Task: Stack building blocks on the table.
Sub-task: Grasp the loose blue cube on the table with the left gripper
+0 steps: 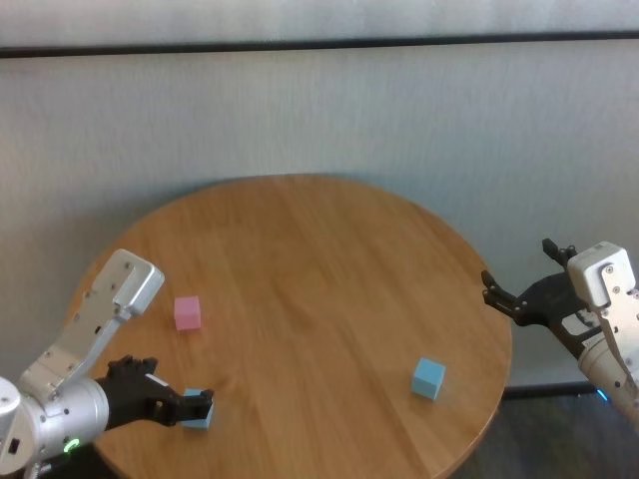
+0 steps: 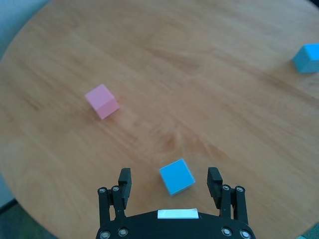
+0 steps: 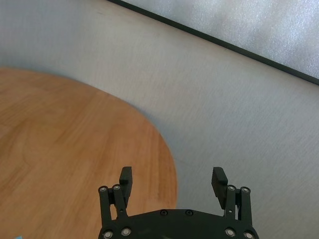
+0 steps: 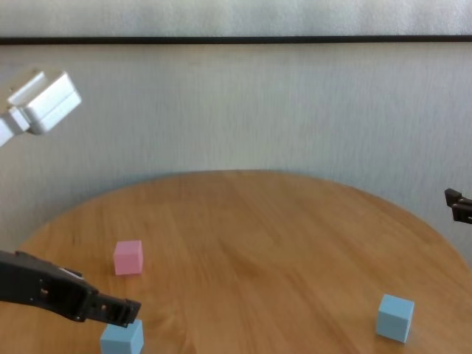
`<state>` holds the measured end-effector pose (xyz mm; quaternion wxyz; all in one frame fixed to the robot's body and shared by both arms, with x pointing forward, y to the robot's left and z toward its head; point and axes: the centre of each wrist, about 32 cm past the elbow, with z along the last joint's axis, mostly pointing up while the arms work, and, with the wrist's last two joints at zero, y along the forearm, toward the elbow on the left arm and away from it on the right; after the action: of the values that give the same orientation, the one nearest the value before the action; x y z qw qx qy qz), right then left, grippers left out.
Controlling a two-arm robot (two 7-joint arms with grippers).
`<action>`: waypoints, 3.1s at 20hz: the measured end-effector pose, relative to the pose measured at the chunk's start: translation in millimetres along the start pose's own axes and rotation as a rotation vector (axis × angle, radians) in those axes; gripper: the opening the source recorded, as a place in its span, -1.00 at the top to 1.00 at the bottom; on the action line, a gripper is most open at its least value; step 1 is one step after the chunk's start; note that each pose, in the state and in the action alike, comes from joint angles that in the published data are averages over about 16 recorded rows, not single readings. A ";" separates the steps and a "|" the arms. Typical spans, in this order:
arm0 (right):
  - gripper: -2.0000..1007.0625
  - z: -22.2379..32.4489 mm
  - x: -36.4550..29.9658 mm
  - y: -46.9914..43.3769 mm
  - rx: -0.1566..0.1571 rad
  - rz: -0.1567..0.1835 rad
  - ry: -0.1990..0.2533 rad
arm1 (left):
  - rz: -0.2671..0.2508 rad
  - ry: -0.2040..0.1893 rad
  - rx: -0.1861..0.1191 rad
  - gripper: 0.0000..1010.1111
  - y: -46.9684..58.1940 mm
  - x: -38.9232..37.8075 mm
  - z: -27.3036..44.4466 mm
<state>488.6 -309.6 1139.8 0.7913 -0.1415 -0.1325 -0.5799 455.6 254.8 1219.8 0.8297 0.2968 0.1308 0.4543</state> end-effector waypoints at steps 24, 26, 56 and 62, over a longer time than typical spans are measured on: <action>-1.00 0.0 0.0 0.0 0.000 0.000 0.000 | 0.050 0.040 0.087 -0.98 -23.7 -14.4 15.5; -1.00 0.0 0.0 0.0 0.000 0.000 0.000 | 0.049 0.040 0.090 -0.98 -25.4 -14.5 15.3; -1.00 0.0 0.0 0.0 0.000 0.000 0.000 | 0.068 0.059 0.134 -0.98 -40.2 -15.6 16.6; -1.00 0.0 0.0 0.0 0.000 0.000 0.000 | 0.085 0.057 0.145 -0.98 -44.3 -15.0 17.3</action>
<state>488.6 -309.6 1139.8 0.7913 -0.1415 -0.1325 -0.5799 485.7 217.6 1205.6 0.7819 0.3483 0.1740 0.4869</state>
